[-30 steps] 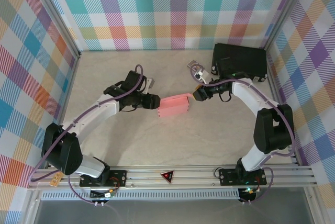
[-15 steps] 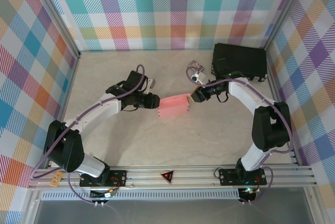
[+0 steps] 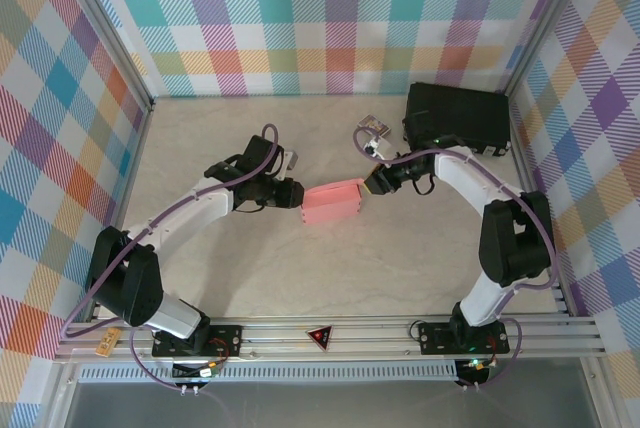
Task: Fold the paper box
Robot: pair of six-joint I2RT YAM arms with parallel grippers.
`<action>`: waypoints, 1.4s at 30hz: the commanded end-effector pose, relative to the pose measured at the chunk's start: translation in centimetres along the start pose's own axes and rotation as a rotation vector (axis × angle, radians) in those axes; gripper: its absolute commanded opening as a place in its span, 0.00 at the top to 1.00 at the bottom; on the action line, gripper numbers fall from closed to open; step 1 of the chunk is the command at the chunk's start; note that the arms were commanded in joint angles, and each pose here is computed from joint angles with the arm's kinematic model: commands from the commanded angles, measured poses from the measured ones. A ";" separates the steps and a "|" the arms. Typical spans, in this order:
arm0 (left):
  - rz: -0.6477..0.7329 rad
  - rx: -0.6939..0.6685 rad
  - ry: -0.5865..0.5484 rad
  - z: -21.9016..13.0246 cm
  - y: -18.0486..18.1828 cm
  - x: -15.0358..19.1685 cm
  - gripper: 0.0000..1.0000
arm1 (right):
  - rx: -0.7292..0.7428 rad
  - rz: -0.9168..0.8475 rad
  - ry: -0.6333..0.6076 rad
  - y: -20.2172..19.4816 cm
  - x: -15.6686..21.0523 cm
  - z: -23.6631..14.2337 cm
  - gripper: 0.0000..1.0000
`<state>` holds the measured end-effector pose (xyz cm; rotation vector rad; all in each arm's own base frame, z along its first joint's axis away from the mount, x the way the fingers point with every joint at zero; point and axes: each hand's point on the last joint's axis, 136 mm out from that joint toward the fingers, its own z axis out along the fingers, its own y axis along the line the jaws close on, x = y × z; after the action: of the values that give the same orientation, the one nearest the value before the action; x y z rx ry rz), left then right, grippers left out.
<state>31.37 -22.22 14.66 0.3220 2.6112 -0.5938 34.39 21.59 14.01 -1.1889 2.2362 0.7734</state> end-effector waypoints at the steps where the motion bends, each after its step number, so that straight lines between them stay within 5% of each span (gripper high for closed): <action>1: -0.008 -0.005 -0.012 0.3 0.2 -0.3 0.70 | -0.040 0.006 -0.004 0.7 -0.7 0.1 0.74; 24: -0.024 -0.012 0.001 0.8 0.4 -0.2 0.84 | -0.052 0.061 0.028 1.0 -0.6 0.3 0.80; 42: -0.019 -0.029 0.009 -0.4 0.6 0.6 0.68 | -0.033 0.069 0.053 1.0 -0.4 0.0 0.78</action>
<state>31.81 -22.10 14.24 0.2948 2.6160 -0.5746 33.81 21.94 13.57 -1.1596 2.3316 0.8067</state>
